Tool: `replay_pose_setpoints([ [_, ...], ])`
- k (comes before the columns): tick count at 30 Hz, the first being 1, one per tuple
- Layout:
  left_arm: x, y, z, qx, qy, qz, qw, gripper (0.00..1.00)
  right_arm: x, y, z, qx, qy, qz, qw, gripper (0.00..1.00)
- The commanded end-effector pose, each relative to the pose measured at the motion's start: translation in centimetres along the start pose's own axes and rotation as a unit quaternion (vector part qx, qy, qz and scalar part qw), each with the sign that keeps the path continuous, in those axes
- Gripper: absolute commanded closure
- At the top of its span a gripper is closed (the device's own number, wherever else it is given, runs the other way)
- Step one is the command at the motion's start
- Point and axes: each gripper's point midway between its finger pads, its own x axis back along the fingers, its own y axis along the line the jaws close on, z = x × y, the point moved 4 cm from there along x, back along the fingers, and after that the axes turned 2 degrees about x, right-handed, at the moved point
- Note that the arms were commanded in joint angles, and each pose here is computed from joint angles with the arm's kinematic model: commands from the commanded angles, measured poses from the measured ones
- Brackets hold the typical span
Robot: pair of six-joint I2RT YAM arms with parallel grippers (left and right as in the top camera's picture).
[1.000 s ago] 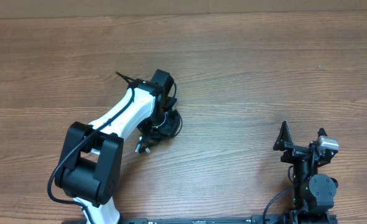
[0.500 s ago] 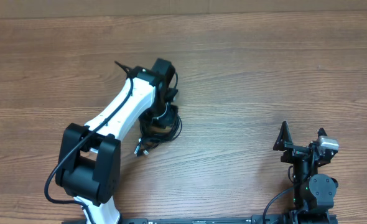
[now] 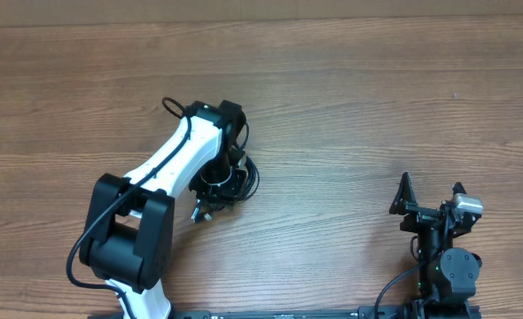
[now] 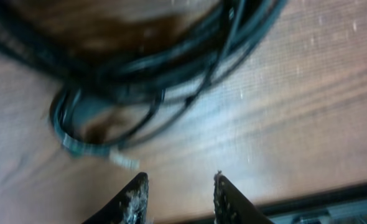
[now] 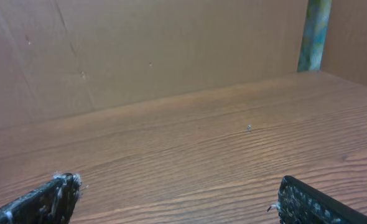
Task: Untangle cables
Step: 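Close the left gripper on the black cable bundle, then lift the cable bundle with the left gripper and pull it left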
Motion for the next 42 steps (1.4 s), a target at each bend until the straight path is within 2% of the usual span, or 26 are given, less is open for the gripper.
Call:
replay_pose_setpoints([
  [1, -1.5, 0.6, -0.1, 0.006, -0.004, -0.017, 1.000, 0.58, 0.2, 0.0, -1.0, -0.001, -0.016, 0.001, 1.000, 0.00],
  [8, -3.2, 0.8, -0.7, 0.003, -0.024, -0.014, 1.000, 0.58, 0.2, 0.0, -1.0, -0.001, -0.016, 0.001, 1.000, 0.00],
  [11, -3.5, 0.7, -1.4, 0.001, -0.042, -0.011, 0.999, 0.64, 0.2, 0.0, -1.0, -0.001, -0.016, 0.001, 1.000, 0.00],
  [14, -3.4, 0.7, -1.9, -0.001, -0.055, -0.010, 0.998, 0.65, 0.2, 0.0, -1.0, -0.001, -0.016, 0.001, 1.000, 0.00],
  [19, -3.3, 0.7, -2.4, -0.002, -0.066, -0.014, 0.998, 0.96, 0.2, 0.0, -1.0, -0.001, -0.016, 0.001, 1.000, 0.00],
  [29, 0.7, 0.0, -3.4, -0.006, -0.084, -0.011, 0.996, 0.96, 0.2, 0.0, -1.0, -0.001, -0.016, 0.001, 1.000, 0.00],
  [35, 3.4, 0.4, -4.9, -0.009, -0.126, -0.045, 0.991, 0.96, 0.2, 0.0, -1.0, -0.001, -0.016, 0.001, 1.000, 0.00],
  [42, 4.4, -0.1, -7.7, -0.014, -0.196, -0.035, 0.980, 0.96, 0.2, 0.0, -1.0, -0.001, -0.016, 0.001, 1.000, 0.00],
])
